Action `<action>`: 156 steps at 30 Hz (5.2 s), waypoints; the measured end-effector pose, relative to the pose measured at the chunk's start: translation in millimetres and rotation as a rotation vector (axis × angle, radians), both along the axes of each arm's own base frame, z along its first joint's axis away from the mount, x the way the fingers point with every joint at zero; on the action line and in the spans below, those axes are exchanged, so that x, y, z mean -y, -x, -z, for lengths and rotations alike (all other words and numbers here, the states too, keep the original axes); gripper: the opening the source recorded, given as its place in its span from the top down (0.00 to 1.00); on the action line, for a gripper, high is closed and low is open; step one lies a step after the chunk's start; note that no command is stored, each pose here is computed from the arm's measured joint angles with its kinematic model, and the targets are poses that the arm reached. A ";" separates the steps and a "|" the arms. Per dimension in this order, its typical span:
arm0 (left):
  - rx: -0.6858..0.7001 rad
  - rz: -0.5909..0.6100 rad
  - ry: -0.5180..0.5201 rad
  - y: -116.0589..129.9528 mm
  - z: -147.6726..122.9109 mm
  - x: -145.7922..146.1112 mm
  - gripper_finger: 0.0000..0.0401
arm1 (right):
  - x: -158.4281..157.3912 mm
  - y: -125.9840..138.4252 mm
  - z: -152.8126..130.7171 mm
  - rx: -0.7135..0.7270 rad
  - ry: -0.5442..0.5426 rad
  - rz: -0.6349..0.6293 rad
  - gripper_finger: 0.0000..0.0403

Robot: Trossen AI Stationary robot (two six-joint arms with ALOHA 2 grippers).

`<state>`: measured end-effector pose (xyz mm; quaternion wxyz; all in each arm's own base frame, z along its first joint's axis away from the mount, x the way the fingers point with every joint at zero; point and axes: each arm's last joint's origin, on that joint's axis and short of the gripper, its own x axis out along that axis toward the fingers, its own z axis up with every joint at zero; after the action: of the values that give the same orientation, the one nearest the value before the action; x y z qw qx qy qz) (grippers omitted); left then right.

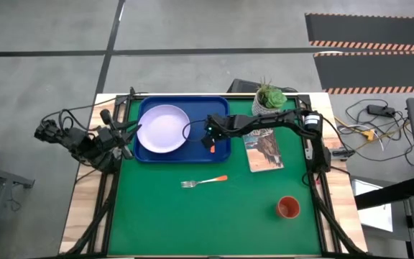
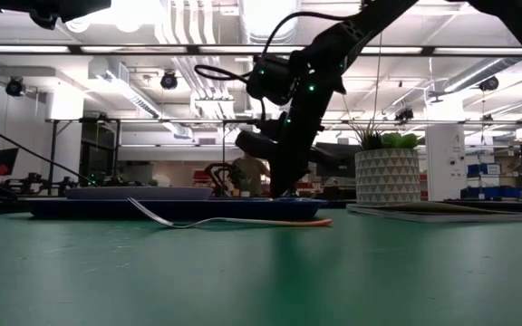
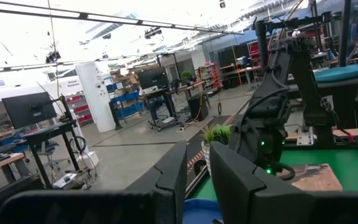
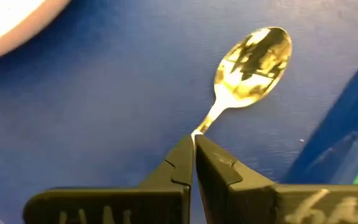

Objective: Pick and place plate/cup/fork/spoon on tray
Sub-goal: Put the orange spoon on the blue serving tray to the right of the white plate

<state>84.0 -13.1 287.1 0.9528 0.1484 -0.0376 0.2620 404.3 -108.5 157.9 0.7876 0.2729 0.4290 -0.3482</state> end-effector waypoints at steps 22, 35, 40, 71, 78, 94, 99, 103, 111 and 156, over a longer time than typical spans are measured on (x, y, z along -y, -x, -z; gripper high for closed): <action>-0.001 -0.002 -0.008 0.1 -0.3 0.0 0.86 | 28.5 4.7 1.2 0.044 0.120 0.120 0.98; 0.001 -0.002 -0.008 0.3 -1.2 -0.2 0.86 | 30.2 2.8 18.2 0.003 0.125 0.116 0.98; 0.001 -0.002 -0.008 0.4 -1.2 -0.2 0.86 | 34.9 4.2 17.6 -0.007 0.139 0.102 0.98; 0.001 -0.002 -0.008 0.5 -1.4 -0.2 0.86 | 5.3 -22.8 -3.0 0.111 -0.194 -0.124 0.98; -0.001 -0.002 -0.009 0.4 -1.2 -0.2 0.86 | -29.1 -20.5 2.1 0.001 -0.239 -0.127 0.98; 0.002 -0.002 -0.007 0.5 -1.5 -0.2 0.86 | -31.2 -15.3 8.1 -0.082 -0.153 -0.091 0.98; 0.002 -0.002 -0.007 0.5 -1.5 -0.3 0.86 | -31.5 -13.2 8.5 -0.103 -0.158 -0.089 0.98; 0.002 -0.003 -0.007 0.5 -1.5 -0.3 0.86 | -31.5 -13.4 7.7 -0.101 -0.157 -0.091 0.98; 0.003 -0.002 -0.007 0.5 -1.6 -0.3 0.86 | -31.4 -14.2 5.1 -0.089 -0.146 -0.114 0.98; 0.062 -0.023 -0.067 2.4 -10.8 -1.0 0.86 | 72.2 -11.0 -9.2 0.168 0.042 -0.062 0.98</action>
<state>81.7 -12.1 297.9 0.9426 0.1724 -0.0739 0.2761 415.3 -180.7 167.2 0.8368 0.2709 0.3623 -0.3084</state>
